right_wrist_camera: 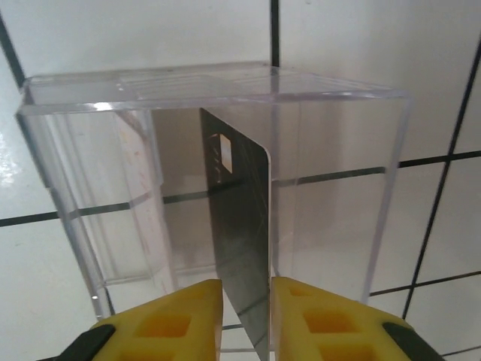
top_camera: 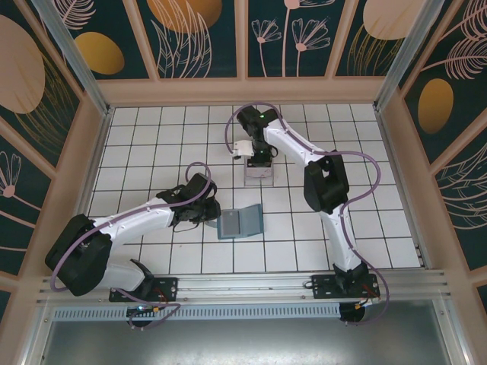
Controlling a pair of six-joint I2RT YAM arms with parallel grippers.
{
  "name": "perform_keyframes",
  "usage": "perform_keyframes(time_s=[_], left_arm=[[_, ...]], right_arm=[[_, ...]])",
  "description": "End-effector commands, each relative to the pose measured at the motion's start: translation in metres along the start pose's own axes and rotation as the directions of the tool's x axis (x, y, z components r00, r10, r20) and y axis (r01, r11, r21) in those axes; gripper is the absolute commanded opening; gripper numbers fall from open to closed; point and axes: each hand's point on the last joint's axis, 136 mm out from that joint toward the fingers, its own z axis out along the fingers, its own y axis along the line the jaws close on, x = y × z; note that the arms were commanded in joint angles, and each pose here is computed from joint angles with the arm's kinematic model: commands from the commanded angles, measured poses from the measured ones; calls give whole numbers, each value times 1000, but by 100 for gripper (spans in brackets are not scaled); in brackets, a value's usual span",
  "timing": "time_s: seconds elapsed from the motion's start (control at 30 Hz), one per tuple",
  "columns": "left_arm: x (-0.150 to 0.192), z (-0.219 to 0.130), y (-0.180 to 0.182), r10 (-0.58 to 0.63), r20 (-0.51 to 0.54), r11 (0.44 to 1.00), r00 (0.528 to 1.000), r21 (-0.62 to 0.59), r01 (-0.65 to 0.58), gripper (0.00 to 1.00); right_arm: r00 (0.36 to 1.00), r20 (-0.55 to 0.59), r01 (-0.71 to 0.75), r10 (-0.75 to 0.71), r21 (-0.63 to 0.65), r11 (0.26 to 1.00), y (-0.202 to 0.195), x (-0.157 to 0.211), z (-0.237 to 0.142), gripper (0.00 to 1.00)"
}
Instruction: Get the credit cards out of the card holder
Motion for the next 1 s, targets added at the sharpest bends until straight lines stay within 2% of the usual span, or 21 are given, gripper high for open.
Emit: perform_keyframes(time_s=[0.0,0.3,0.6,0.8,0.97], left_arm=[[-1,1,5,-3,3,1000,1000,-25,3,21],[-4,0,1,6,6,1000,1000,-21,-6,22],[-5,-3,3,1,24,1000,1000,-21,-1,21],[-9,-6,4,3,46,1000,999,-25,-1,22],[-14,-10,2,2,70,1000,998,-16,-1,22]], right_arm=[[1000,-3,-5,5,73,997,-19,1,-10,26],[1000,3,-21,21,192,981,-44,1,-26,29],[997,35,-75,69,244,967,-56,2,-31,30],[980,132,-177,145,276,945,-65,-6,-53,30],[925,267,-339,272,252,906,-67,-17,-77,34]])
